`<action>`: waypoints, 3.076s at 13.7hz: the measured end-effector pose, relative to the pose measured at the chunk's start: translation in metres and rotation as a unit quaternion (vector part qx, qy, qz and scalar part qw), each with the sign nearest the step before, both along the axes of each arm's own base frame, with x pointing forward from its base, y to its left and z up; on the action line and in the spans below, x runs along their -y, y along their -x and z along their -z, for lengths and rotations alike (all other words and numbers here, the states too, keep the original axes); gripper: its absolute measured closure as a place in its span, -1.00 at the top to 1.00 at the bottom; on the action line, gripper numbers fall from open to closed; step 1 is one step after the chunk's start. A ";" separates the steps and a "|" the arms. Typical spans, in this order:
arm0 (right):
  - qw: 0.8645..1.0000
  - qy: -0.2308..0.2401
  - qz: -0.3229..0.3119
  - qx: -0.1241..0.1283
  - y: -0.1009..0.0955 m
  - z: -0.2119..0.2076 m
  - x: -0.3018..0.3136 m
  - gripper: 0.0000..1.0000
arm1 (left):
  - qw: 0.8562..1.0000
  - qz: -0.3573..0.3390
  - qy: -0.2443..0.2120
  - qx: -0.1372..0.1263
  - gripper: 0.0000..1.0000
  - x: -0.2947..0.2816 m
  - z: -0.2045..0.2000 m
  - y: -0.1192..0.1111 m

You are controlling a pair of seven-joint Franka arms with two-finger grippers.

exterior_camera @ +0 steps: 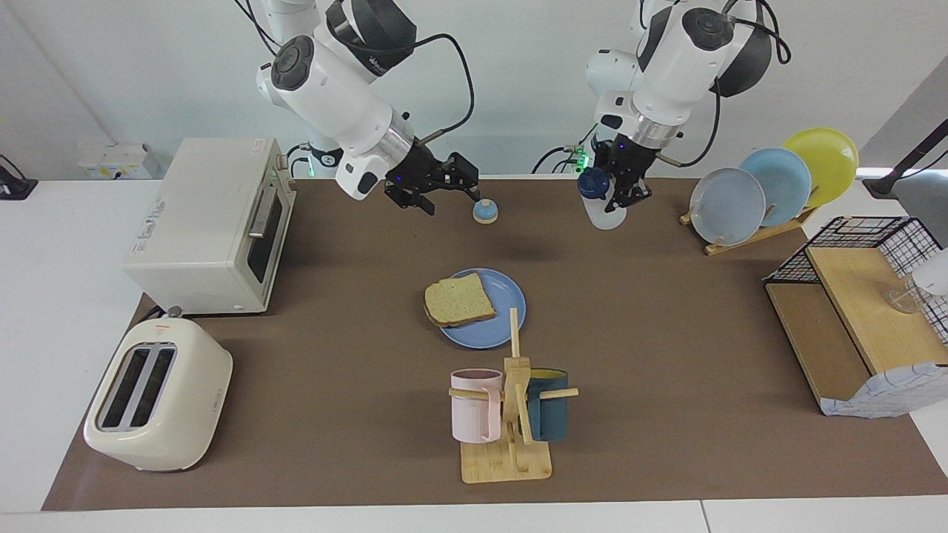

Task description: Put bread on plate and add seasoning

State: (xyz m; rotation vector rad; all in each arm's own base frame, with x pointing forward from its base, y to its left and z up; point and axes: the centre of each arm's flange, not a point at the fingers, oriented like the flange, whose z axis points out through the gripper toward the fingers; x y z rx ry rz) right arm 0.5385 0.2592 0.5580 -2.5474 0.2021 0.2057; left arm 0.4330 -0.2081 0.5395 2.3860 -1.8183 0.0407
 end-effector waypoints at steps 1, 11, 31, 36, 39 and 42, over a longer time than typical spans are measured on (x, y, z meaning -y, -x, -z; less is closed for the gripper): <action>1.000 -0.001 0.012 -0.006 0.000 -0.001 -0.001 1.00 | 1.000 0.020 -0.001 -0.003 -0.18 0.014 0.003 0.013; 0.999 0.031 0.012 -0.038 0.057 -0.055 -0.086 0.91 | 1.000 0.018 -0.018 -0.009 -0.18 0.057 0.012 0.058; 0.999 0.035 0.000 0.005 0.092 -0.053 -0.153 -0.22 | 1.000 0.003 -0.014 -0.002 -0.18 0.059 0.013 0.059; 0.999 0.037 0.001 0.005 0.091 -0.052 -0.151 -0.74 | 1.000 0.000 -0.014 -0.002 -0.18 0.058 0.013 0.058; 0.999 0.024 0.025 -0.006 0.087 -0.053 -0.149 -0.74 | 1.000 -0.005 -0.010 0.003 -0.18 0.058 0.011 0.057; 0.996 -0.010 0.083 -0.031 0.076 -0.057 -0.143 -0.74 | 1.000 -0.024 0.000 0.014 -0.18 0.054 0.003 0.052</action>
